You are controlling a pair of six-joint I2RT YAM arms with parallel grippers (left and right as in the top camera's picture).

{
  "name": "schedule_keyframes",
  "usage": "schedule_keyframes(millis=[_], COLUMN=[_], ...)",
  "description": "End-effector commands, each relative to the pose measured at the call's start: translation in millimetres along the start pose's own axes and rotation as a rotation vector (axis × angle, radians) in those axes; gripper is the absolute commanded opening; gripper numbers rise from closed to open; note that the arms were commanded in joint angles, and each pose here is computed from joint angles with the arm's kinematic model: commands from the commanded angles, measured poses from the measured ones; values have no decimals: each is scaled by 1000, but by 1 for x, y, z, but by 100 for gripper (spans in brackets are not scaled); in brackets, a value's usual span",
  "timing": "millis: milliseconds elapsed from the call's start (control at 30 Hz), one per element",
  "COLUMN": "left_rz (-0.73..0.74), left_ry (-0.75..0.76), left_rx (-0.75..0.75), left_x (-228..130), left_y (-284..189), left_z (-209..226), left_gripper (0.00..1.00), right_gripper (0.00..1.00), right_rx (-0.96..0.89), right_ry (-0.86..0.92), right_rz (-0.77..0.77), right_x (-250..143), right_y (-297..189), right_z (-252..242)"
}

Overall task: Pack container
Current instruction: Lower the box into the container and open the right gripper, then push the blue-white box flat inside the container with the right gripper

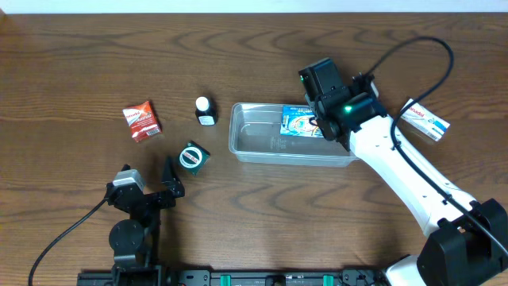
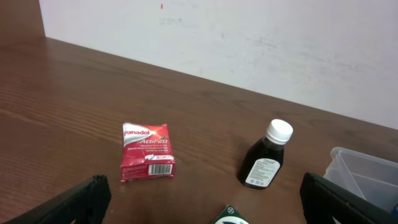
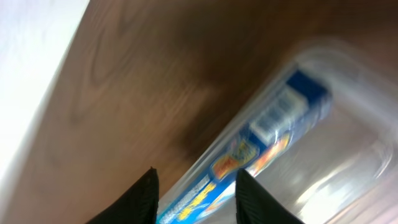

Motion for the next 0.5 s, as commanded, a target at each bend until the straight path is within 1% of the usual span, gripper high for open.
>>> schedule_keyframes(millis=[0, 67, 200, 300, 433, 467], left_rz=[54, 54, 54, 54, 53, 54], left_ry=[7, 7, 6, 7, 7, 7], left_rx=[21, 20, 20, 20, 21, 20], left_x=[-17, -17, -17, -17, -16, -17], left_y=[1, 1, 1, 1, 1, 1], left_z=[5, 4, 4, 4, 5, 4], left_gripper=[98, 98, 98, 98, 98, 98], right_gripper=[36, 39, 42, 46, 45, 43], right_rx=[19, 50, 157, 176, 160, 154], right_ry=[-503, -648, -902, -987, -1042, -1046], right_rz=[-54, -44, -4, 2, 14, 18], right_x=[6, 3, -9, -12, -12, -12], right_y=[-3, -3, -5, -6, -2, -1], right_z=[10, 16, 33, 35, 31, 29])
Point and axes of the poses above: each gripper's point midway between its finger pads, its own y axis out along the fingers, its own z axis along the line the jaws close on, x = y × z, the point moved 2 cm from there along -y, back along the fingers, and after that the axes turned 8 degrees about y, right-handed, at the moved point
